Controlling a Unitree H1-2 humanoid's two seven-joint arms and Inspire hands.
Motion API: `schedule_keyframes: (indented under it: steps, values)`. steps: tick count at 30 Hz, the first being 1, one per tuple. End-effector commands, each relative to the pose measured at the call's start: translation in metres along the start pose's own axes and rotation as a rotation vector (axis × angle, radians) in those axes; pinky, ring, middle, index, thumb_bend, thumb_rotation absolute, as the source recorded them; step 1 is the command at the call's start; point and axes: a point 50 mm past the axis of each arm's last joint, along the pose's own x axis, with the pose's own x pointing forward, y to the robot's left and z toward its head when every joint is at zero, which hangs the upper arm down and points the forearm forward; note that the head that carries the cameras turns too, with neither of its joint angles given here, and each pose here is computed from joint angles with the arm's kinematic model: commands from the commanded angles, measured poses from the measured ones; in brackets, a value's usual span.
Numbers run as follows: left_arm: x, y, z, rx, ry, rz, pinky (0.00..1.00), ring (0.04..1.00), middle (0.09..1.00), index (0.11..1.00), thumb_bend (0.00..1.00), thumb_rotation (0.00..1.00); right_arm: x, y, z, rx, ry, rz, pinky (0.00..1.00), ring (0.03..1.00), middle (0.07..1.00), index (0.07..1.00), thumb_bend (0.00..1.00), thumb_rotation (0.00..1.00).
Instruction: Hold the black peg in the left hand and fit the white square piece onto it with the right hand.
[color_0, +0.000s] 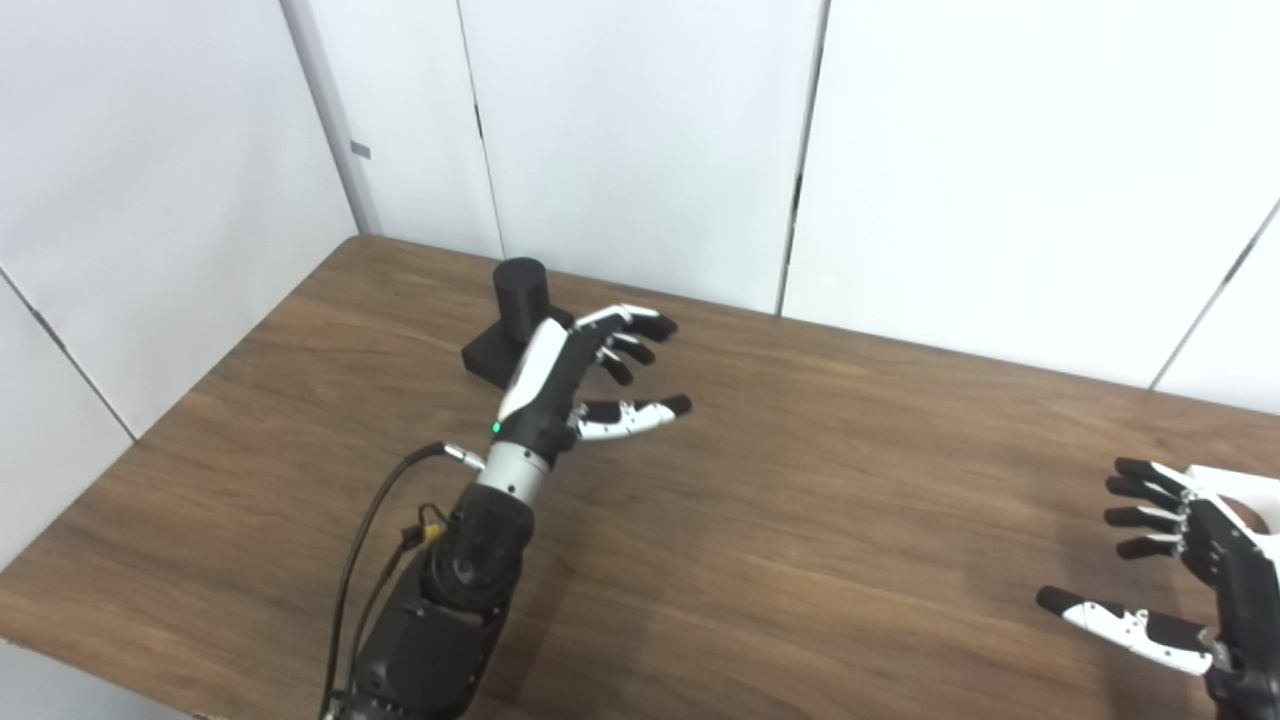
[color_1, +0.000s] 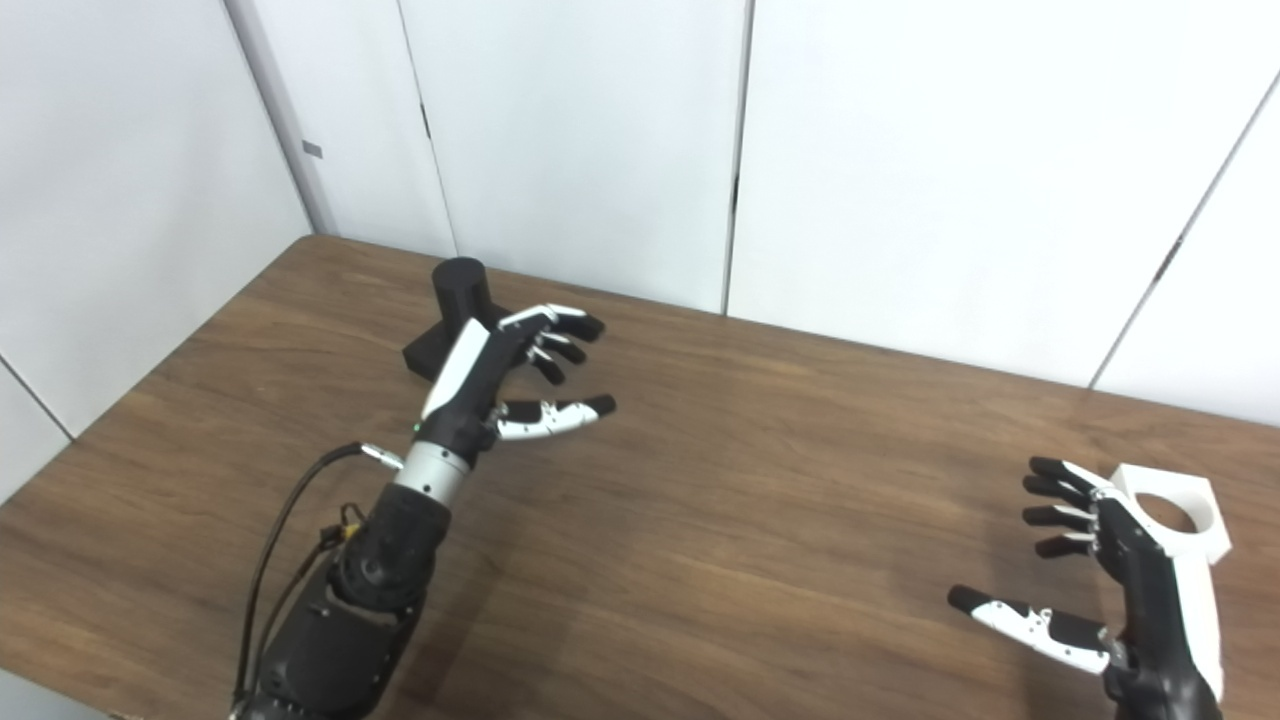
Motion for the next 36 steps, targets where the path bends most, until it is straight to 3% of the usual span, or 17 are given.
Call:
schedule_keyframes:
  steps: [1, 6, 10, 27, 32, 36]
  values:
    - [0.021, 0.021, 0.023, 0.041, -0.088, 0.081, 0.54, 0.661, 0.719, 0.682, 0.79, 0.13, 0.008, -0.007, 0.015, 0.005, -0.059, -0.023, 0.52, 0.643, 0.719, 0.742, 0.61, 0.00]
    - [0.034, 0.041, 0.026, 0.149, -0.082, 0.177, 0.60, 0.711, 0.739, 0.694, 0.80, 0.13, 0.008, -0.008, 0.016, 0.008, -0.061, -0.027, 0.51, 0.638, 0.715, 0.735, 0.61, 0.00]
    - [0.042, 0.054, 0.030, 0.207, -0.068, 0.211, 0.69, 0.783, 0.782, 0.726, 0.79, 0.19, 0.008, -0.008, 0.018, 0.011, -0.052, -0.024, 0.51, 0.643, 0.721, 0.738, 0.61, 0.00]
    - [0.066, 0.079, 0.023, 0.264, -0.034, 0.311, 0.64, 0.831, 0.853, 0.767, 0.79, 0.20, 0.007, -0.009, 0.020, 0.012, -0.054, -0.016, 0.52, 0.626, 0.713, 0.730, 0.61, 0.00]
    - [0.071, 0.092, 0.017, 0.341, 0.002, 0.326, 0.78, 0.899, 0.878, 0.743, 0.80, 0.24, 0.007, -0.010, 0.022, 0.005, -0.054, -0.018, 0.50, 0.618, 0.709, 0.727, 0.62, 0.00]
    - [0.074, 0.097, 0.012, 0.381, 0.021, 0.354, 0.76, 0.890, 0.873, 0.775, 0.82, 0.24, 0.006, -0.010, 0.023, 0.009, -0.054, -0.016, 0.50, 0.620, 0.712, 0.729, 0.61, 0.00]
